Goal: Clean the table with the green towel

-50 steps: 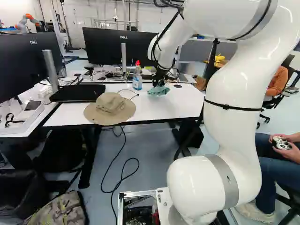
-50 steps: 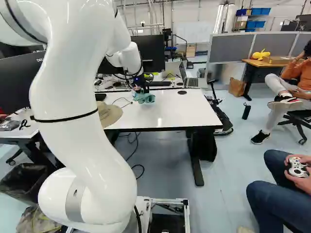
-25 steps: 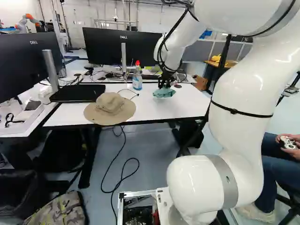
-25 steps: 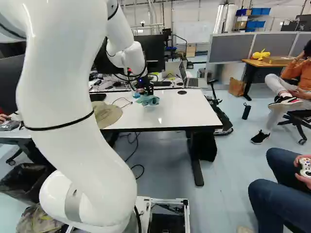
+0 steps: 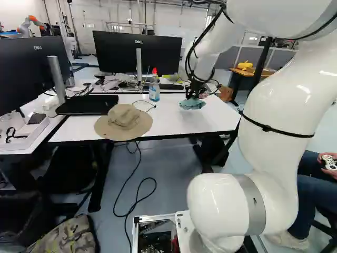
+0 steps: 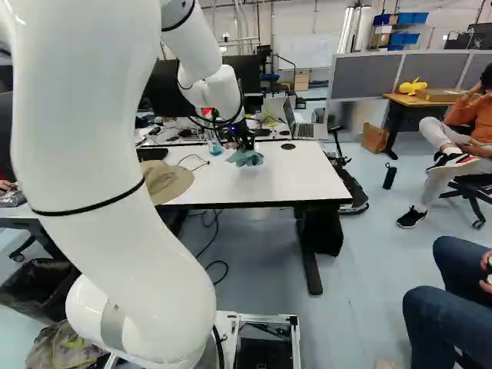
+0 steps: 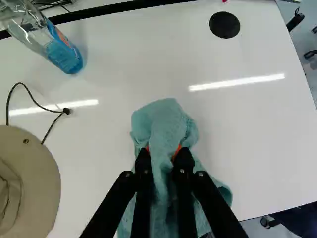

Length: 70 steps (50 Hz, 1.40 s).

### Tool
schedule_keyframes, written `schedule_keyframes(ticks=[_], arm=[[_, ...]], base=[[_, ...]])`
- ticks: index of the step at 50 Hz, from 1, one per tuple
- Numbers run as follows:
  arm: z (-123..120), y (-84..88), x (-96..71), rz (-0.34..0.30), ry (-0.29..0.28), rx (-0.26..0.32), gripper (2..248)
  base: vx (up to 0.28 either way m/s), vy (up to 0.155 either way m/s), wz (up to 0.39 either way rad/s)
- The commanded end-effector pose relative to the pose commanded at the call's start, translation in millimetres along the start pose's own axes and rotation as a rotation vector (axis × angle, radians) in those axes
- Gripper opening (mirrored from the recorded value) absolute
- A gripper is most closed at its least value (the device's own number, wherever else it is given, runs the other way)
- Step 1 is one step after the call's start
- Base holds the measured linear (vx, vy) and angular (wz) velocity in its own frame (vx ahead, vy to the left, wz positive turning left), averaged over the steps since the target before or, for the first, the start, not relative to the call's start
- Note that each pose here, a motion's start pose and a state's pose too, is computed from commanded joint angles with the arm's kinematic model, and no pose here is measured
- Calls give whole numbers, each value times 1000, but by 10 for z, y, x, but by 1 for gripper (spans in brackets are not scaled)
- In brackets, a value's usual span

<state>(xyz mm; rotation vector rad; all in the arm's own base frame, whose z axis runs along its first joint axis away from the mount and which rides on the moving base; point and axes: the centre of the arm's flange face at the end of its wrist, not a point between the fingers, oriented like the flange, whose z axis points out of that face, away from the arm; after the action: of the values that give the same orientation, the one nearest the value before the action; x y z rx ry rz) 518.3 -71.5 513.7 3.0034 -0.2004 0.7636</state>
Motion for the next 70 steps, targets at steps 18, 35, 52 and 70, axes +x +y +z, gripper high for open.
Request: schedule_keyframes(ticks=[18, 35, 52, 70], arm=[[-14, 330, -28, 56, -1, -30, 52], [-13, 638, -29, 107, 0, -58, 52], [13, 942, 13, 156, 2, -85, 52], [40, 1266, 61, 205, 10, -113, 52]], base=[[0, 0, 0], [0, 0, 0], [0, 0, 0], [0, 0, 0]])
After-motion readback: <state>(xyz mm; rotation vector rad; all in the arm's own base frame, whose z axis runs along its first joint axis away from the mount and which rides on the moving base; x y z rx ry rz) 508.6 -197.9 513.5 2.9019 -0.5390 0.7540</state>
